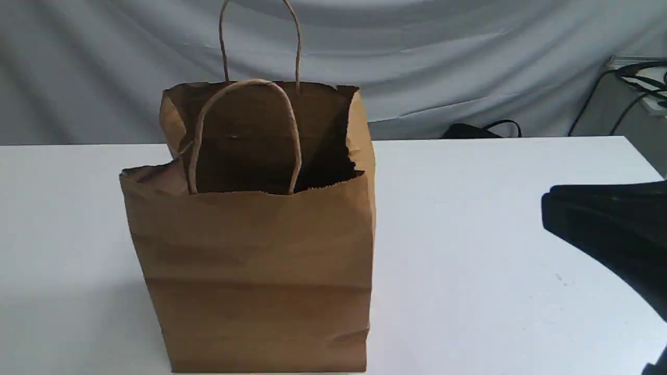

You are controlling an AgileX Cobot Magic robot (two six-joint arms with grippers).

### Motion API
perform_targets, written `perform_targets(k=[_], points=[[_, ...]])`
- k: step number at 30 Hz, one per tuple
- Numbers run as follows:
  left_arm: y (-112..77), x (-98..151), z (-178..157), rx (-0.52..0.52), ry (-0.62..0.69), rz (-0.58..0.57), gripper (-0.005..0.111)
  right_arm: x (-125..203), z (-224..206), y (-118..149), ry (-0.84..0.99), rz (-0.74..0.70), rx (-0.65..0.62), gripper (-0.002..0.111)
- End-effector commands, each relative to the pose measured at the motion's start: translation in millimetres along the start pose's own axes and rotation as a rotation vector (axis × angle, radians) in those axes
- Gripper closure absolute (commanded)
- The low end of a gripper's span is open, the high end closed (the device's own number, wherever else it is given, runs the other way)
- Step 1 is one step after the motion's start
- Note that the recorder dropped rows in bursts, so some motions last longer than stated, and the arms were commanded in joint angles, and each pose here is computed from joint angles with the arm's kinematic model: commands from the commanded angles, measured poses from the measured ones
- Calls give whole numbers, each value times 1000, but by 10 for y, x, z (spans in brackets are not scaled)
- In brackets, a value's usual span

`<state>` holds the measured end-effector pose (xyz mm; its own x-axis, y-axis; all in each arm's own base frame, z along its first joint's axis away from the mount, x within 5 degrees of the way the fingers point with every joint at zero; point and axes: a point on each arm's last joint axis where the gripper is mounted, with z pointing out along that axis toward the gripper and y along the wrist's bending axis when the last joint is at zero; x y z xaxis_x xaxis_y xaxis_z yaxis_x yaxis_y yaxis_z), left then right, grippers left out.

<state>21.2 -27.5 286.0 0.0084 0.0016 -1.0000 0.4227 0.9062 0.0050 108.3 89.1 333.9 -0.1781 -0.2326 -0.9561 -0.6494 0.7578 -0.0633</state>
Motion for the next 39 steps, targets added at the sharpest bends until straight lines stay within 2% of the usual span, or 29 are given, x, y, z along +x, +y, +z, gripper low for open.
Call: perform_targets(k=[1,4,7,10,17,31,39], points=[[-2,15,-2,1,-2,-4,107,-75,-13,-41,-114,5,33,108],[-2,15,-2,1,-2,-4,107,-81,4,-128,-250,17,102,108],[-2,15,-2,1,-2,-4,107,71,16,-228,-366,57,184,108],[-2,15,-2,1,-2,-4,107,306,-30,-282,-416,101,245,108],[-2,15,-2,1,-2,-4,107,651,-312,-313,-505,83,388,108],[-2,15,-2,1,-2,-4,107,1191,-577,-280,-568,26,658,108],[-2,15,-2,1,-2,-4,107,1391,-614,-264,-412,105,726,108]])
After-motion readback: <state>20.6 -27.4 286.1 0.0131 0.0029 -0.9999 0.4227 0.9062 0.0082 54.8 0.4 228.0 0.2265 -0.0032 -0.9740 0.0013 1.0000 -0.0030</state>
